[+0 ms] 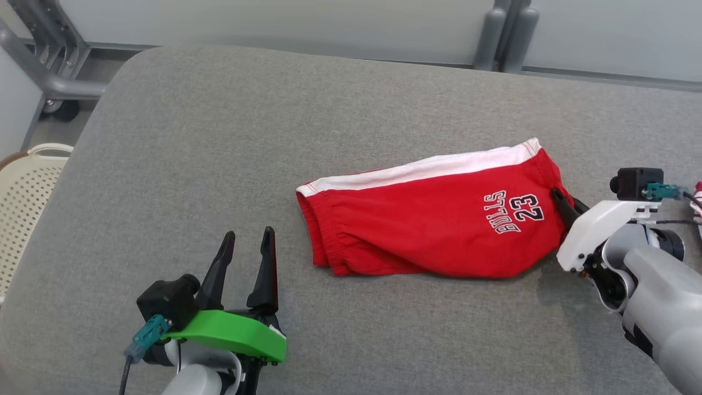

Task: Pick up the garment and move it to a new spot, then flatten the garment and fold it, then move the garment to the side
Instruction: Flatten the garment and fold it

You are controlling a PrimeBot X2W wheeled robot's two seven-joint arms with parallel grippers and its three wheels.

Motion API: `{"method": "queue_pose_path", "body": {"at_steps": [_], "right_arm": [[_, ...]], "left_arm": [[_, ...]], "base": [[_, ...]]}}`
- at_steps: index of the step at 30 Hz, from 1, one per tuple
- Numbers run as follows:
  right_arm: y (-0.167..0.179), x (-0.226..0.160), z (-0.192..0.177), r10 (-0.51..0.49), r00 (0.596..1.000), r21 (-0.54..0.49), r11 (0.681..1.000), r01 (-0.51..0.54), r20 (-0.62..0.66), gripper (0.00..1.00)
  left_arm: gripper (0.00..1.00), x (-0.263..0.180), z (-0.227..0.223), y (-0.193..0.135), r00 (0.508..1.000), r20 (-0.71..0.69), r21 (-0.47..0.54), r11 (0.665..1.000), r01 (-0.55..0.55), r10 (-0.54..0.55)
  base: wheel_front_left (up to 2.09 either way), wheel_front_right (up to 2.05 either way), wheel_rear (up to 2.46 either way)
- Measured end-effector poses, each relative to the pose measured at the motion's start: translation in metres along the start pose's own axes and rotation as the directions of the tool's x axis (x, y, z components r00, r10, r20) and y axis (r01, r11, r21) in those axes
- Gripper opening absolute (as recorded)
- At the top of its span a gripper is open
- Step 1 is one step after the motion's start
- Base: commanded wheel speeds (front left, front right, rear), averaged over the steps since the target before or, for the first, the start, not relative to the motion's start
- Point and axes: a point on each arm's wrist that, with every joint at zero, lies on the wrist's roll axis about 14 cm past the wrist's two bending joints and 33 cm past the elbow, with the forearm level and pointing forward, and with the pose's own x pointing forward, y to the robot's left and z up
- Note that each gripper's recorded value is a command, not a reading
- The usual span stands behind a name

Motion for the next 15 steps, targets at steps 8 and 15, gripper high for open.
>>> {"method": "queue_pose_path", "body": {"at_steps": [8,15], "right_arm": [[-0.026,-0.04,-0.009,-0.09,0.993,0.105,0.991,0.081,0.078,0.0],[-0.058,-0.076,-0.002,-0.208,0.963,0.217,0.961,0.169,0.169,0.0]], "left_arm": [[1.0,0.0,-0.005,-0.026,0.996,-0.023,-0.004,0.997,0.083,-0.083],[1.0,0.0,-0.005,-0.049,0.987,-0.033,-0.004,0.987,0.158,-0.158]], "base": [[0.0,0.0,0.0],[0.0,0.0,0.0]]}}
